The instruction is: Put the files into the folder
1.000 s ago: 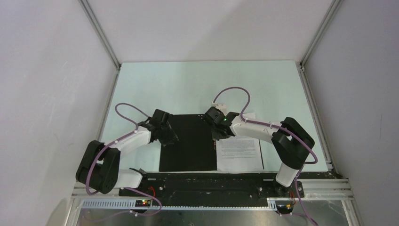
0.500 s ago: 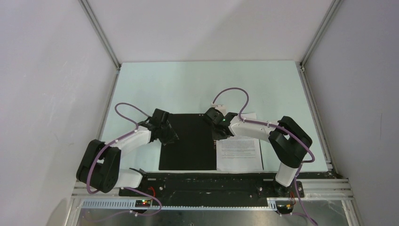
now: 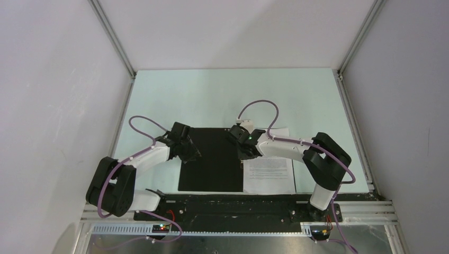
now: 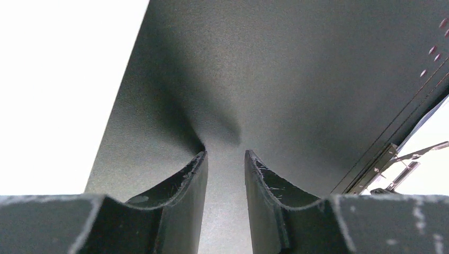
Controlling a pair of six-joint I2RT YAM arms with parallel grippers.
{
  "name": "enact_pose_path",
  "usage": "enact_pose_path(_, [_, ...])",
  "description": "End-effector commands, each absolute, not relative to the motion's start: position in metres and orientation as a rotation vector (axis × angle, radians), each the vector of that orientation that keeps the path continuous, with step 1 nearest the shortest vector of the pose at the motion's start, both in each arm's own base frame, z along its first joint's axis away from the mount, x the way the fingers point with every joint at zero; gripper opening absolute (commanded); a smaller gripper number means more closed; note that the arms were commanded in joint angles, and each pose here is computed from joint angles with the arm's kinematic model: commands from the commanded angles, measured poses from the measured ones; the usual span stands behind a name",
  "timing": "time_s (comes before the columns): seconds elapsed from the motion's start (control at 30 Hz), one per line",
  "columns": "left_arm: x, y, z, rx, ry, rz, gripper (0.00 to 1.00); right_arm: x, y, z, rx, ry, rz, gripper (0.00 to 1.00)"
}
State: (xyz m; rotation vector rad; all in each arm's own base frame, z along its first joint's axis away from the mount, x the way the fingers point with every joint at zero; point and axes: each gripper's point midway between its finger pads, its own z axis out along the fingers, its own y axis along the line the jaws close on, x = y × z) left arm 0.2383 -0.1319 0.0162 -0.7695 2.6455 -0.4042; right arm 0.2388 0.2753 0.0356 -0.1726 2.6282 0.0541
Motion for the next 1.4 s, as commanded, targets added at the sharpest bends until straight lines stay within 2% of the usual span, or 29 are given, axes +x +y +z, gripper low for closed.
enact_pose_path(0.0, [0.218, -0.104, -0.012, -0.825, 2.7, -0.202, 0.39, 0.226, 0.28, 0.045, -0.165, 2.63, 0.115, 0.18])
enact_pose_path(0.47, [0.221, -0.105, -0.011, -0.843, 2.696, -0.207, 0.39, 0.214, 0.276, 0.04, -0.155, 2.623, 0.15, 0.25])
enact_pose_path(0.67, [0.221, -0.106, -0.011, -0.848, 2.695, -0.209, 0.39, 0.217, 0.278, 0.047, -0.146, 2.602, 0.169, 0.41])
enact_pose_path(0.8, [0.221, -0.106, -0.011, -0.845, 2.697, -0.211, 0.39, 0.222, 0.275, 0.054, -0.121, 2.587, 0.185, 0.46])
enact_pose_path(1.07, [0.222, -0.107, -0.011, -0.844, 2.701, -0.214, 0.39, 0.235, 0.261, 0.08, -0.023, 2.518, 0.19, 0.45])
enact_pose_path(1.37, [0.222, -0.106, -0.01, -0.849, 2.697, -0.219, 0.39, 0.255, 0.254, 0.058, 0.022, 2.547, 0.156, 0.35])
